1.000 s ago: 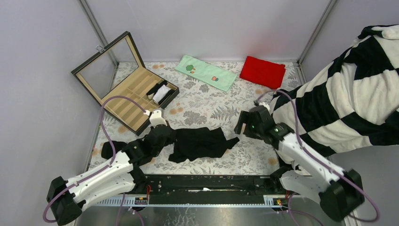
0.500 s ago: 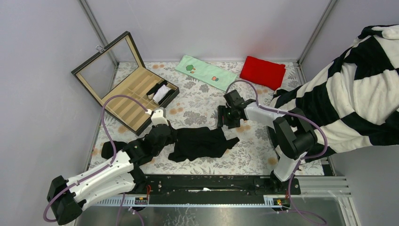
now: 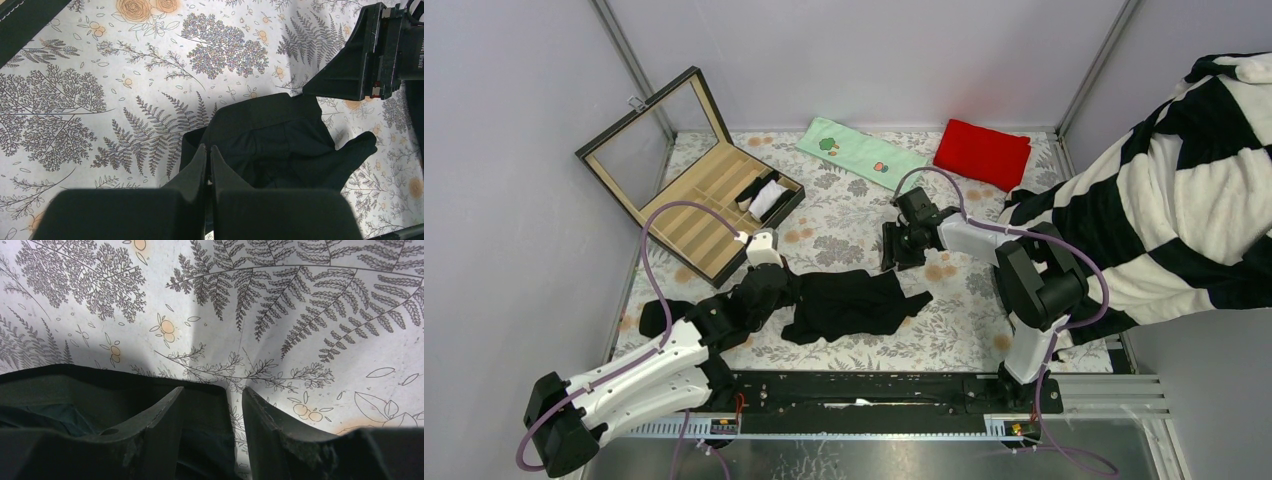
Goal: Roll the underwear
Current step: Flatten out the underwear at the center of the board.
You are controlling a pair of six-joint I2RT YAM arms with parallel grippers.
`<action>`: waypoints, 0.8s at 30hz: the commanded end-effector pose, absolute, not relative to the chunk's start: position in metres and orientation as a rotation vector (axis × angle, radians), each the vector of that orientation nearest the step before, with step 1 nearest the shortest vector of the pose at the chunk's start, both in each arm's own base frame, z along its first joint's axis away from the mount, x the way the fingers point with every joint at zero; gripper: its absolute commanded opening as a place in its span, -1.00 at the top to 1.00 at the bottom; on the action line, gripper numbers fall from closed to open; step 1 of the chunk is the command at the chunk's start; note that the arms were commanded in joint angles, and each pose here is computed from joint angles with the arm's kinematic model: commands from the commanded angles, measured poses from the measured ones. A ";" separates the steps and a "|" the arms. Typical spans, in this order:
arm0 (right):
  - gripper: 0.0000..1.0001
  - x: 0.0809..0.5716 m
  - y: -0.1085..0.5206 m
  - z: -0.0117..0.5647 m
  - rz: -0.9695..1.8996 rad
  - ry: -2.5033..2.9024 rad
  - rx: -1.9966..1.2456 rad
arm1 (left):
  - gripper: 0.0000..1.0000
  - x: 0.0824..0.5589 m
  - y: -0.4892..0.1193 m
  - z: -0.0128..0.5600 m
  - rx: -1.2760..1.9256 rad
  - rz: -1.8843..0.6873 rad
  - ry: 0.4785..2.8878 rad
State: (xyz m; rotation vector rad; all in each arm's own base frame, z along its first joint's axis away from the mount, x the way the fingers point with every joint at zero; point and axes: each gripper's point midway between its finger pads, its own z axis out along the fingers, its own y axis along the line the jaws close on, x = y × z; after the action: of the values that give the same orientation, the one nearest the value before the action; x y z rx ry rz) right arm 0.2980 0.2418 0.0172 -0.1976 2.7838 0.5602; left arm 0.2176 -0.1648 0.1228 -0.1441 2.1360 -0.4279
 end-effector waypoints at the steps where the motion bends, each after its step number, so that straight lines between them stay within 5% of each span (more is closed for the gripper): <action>1: -0.05 0.271 0.228 0.002 0.512 2.904 -0.259 | 1.00 0.223 -0.168 0.131 -0.135 -0.445 2.102; 9: 0.18 0.258 0.229 -0.008 0.529 2.943 -0.314 | 1.00 0.224 -0.170 0.130 -0.135 -0.445 2.103; 17: 1.00 0.284 0.229 0.008 0.485 2.793 -0.256 | 1.00 0.226 -0.166 0.133 -0.161 -0.436 2.084; 24: 1.00 0.311 0.219 0.123 0.513 2.386 -0.167 | 1.00 0.235 -0.154 0.175 -0.212 -0.467 1.939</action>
State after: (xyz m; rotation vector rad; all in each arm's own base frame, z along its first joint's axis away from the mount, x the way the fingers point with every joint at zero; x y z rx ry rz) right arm 0.2821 0.2219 0.0343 -0.2323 2.7054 0.5020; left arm 0.2205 -0.1600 0.1329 -0.1594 2.0952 -0.4326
